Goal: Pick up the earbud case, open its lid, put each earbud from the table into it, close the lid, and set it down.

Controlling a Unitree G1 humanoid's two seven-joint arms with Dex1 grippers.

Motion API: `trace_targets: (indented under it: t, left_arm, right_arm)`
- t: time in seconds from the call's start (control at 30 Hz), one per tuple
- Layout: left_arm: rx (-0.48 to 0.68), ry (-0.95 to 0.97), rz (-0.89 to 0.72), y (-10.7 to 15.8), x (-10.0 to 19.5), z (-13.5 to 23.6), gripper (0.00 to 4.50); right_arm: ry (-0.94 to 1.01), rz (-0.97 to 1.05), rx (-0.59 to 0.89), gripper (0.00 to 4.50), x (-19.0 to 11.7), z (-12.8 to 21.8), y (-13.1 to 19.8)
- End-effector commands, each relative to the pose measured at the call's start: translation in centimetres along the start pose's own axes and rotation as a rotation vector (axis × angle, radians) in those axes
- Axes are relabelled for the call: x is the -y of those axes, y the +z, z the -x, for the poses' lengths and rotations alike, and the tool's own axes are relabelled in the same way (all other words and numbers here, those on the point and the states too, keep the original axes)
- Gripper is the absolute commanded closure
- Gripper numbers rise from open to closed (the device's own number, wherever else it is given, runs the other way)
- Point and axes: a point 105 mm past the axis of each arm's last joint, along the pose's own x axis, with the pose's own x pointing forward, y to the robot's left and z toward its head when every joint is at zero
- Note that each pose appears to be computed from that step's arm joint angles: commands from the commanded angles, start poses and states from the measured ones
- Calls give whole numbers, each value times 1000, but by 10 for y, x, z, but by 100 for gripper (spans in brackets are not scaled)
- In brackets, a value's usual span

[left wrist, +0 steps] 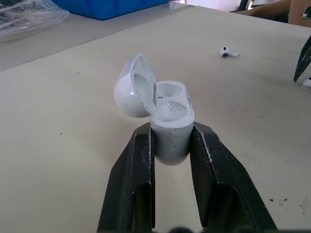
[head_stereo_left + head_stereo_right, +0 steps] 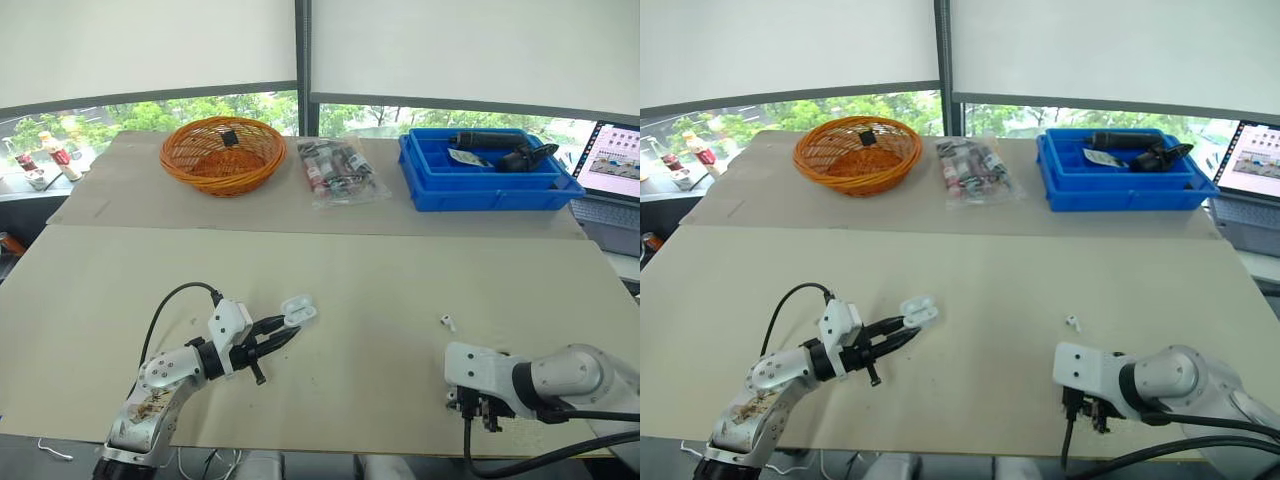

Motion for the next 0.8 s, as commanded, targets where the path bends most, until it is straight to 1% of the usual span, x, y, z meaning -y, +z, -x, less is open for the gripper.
trace_targets:
  t: [0.03,0.27,0.37,0.43,0.53,0.57,0.67,0.73,0.8]
  left_arm:
    - [41,-11,-30,12,1,-1,399]
    - [48,-16,-35,14,-2,-6,399]
    - [64,-12,-34,17,-5,-9,399]
    - [77,-9,-27,20,-8,-11,399]
    - [114,10,25,27,-12,-19,399]
    - [122,10,34,29,-12,-21,399]
    - [150,-6,21,37,-11,-32,399]
    - [163,-2,17,41,-12,-37,399]
    - [172,1,13,42,-13,-43,399]
  right_arm:
    - [-7,-37,0,416,1,-1,-3]
    - [-60,-48,47,416,13,13,5]
    - [-89,-61,105,416,22,23,16]
    - [-117,-94,196,416,30,32,31]
    - [-150,-203,453,416,46,43,70]
    - [-150,-224,515,416,49,45,80]
    - [-199,-321,772,416,64,54,118]
    - [-231,-378,918,416,71,57,139]
    - [-292,-439,1032,416,79,59,152]
